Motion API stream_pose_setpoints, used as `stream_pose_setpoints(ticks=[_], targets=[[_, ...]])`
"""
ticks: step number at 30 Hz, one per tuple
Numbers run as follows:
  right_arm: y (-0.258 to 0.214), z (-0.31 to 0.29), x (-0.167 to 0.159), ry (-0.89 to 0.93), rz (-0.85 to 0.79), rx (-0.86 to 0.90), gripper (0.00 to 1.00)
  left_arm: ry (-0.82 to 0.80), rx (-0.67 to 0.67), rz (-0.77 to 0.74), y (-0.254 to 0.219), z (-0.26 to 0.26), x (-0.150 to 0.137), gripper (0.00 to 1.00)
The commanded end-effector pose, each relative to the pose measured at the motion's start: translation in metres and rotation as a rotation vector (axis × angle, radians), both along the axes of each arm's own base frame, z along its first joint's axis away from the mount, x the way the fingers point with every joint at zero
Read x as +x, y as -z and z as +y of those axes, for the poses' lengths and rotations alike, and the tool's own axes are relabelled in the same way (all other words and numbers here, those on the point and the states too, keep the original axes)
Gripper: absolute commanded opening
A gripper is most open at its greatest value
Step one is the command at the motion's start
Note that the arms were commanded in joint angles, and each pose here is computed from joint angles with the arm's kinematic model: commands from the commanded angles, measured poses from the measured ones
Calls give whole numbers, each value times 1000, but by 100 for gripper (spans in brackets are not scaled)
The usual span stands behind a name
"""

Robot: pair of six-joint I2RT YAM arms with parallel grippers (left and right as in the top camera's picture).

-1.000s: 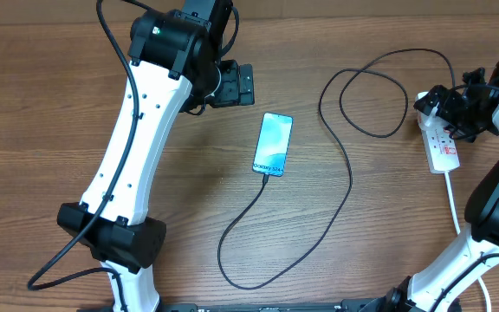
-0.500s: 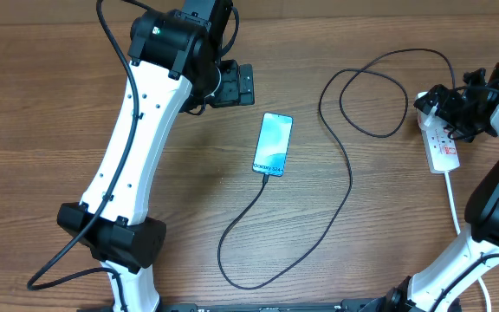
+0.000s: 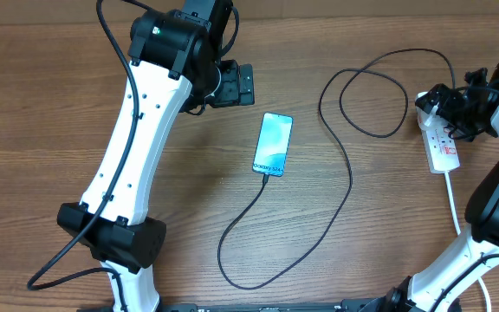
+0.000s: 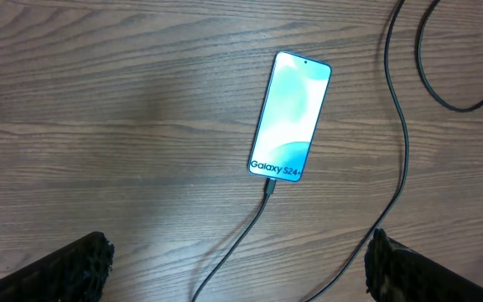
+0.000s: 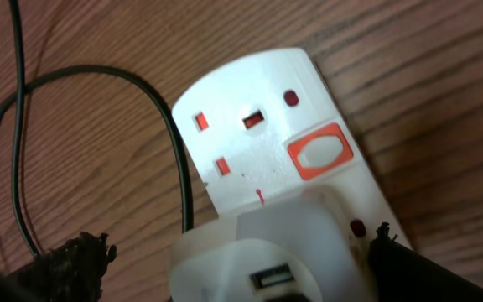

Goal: Plug charger to phone and switch on socket

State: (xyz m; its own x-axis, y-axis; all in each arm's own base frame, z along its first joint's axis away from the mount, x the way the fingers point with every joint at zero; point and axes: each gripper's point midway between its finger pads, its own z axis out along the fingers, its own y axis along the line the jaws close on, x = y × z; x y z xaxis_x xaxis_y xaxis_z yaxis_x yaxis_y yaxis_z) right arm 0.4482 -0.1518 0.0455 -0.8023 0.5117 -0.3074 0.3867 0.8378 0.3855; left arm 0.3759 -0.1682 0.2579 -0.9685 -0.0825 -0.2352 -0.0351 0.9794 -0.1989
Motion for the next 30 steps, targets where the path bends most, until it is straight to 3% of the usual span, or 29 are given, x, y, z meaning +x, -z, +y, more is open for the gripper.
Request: stream_pose_setpoints(ticks=[1, 30], targets=[[-1, 8, 5, -71, -39, 18, 100, 12, 13, -9, 0, 2, 3, 100], [10, 6, -17, -108, 60, -25, 100, 12, 13, -9, 0, 2, 3, 99]])
